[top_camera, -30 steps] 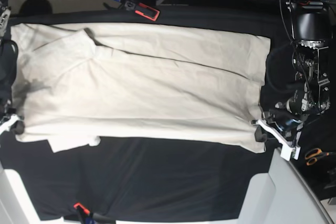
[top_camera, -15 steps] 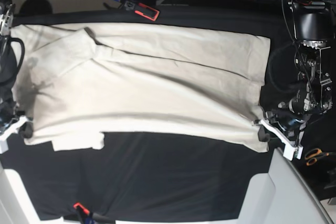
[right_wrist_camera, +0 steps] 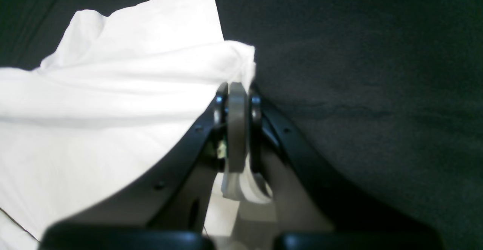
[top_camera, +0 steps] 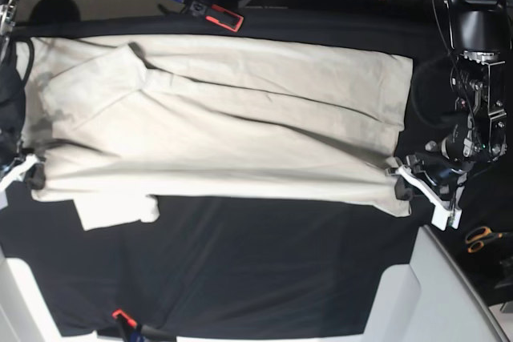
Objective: Fold the T-shirt properly
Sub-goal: 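Fold the held side edge across the shirt toward the collar with both grippers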
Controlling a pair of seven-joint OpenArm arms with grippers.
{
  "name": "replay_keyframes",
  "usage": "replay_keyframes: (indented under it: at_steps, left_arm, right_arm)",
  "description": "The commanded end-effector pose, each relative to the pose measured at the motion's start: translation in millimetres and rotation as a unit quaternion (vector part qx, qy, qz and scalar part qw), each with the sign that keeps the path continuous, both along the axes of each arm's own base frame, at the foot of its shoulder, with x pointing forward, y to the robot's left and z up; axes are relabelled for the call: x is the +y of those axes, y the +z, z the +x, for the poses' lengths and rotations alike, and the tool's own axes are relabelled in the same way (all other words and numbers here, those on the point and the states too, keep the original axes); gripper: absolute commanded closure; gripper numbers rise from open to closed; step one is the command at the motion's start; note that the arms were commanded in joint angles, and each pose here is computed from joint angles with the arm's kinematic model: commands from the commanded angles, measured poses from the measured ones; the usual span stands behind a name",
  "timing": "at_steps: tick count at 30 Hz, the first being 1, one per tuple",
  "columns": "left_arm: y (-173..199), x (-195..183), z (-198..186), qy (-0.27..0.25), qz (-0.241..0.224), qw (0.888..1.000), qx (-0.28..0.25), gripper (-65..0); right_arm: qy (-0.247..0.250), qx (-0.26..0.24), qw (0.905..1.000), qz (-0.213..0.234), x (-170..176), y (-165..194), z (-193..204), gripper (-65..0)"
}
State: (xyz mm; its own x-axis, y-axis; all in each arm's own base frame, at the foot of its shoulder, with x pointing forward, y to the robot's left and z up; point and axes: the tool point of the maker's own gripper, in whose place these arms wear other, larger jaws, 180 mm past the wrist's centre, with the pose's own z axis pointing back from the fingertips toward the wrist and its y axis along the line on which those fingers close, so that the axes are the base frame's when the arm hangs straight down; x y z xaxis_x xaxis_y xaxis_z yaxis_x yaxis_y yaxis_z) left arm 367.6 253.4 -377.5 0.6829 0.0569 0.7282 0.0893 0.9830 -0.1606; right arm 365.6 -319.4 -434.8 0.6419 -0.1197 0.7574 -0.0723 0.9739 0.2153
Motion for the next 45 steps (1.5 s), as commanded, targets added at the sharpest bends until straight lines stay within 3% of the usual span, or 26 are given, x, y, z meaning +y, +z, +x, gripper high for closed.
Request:
replay_keyframes:
  at_steps: [1,9,31,37,45]
  left_arm:
    - [21,7,13,0.003,0.005,0.999,-0.033,0.0]
    - [12,16,0,0.003,0.017,1.000,-0.016,0.0]
    - [-34,20,-53,-0.002,0.026,0.998,0.055,0.0]
    - [-32,28,-55,-0.003,0.037,0.998,0.058,0.0]
    - [-40,26,-64,-0.007,0.038,0.995,0.089,0.0]
  right_arm:
    - [-0.009,-0.032,0.9994,-0.008,-14,21,13,0.0]
    - [-0.055,-0.019,0.9983,0.004,-38,17,-6,0.0]
    - [-0.022,0.128,0.9915,0.008,-19,-35,-60,0.0]
    - [0.009,0.138,0.9896,-0.039,-23,-17,-64,0.0]
    - [-0.002,0.154,0.9871,-0.043,-31,-16,-79,0.0]
